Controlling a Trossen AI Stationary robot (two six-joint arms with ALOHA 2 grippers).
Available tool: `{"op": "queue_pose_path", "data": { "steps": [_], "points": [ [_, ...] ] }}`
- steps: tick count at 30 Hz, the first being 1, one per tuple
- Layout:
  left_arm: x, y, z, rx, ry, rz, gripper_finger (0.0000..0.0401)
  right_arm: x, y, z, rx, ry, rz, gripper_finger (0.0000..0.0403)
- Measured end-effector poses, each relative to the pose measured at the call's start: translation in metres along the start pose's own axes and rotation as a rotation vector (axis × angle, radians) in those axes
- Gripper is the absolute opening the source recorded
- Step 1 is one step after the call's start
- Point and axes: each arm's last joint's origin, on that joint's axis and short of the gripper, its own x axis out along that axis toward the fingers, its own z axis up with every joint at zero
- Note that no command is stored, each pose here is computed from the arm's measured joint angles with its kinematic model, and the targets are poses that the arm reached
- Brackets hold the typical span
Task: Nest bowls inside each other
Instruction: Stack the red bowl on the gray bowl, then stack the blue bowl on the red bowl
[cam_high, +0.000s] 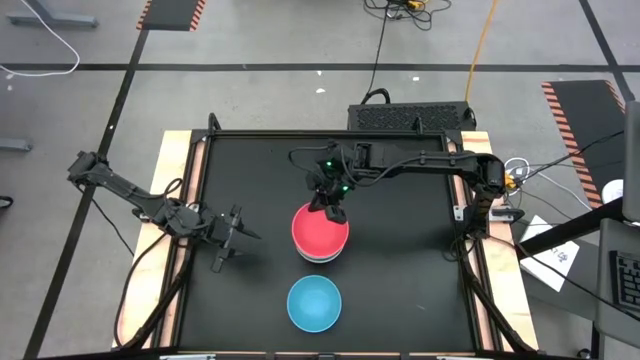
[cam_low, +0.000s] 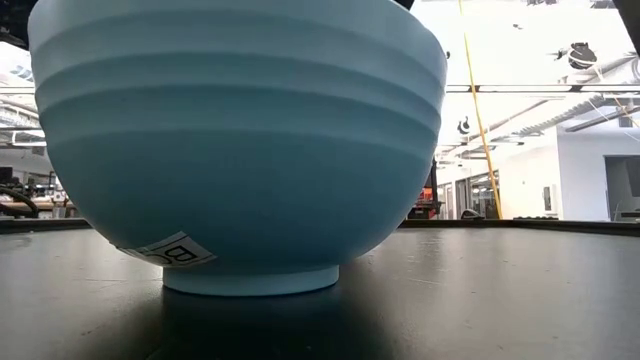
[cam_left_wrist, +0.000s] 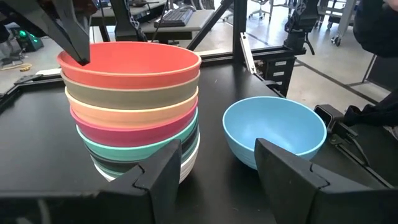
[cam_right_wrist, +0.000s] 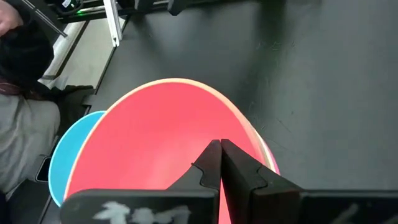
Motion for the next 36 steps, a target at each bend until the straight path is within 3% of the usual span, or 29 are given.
{"op": "queue_pose_path", "data": {
  "steps": [22,36],
  "points": [
    [-0.001,-0.003,0.0,-0.011,0.0,-0.022,0.0209,0.0,-0.017,-0.011,0.062,0.013,-0.023,0.0],
    [-0.001,-0.004,0.0,-0.006,0.001,-0.027,0.0209,0.006,-0.008,-0.006,-0.008,-0.021,-0.02,0.0]
  ]
}}
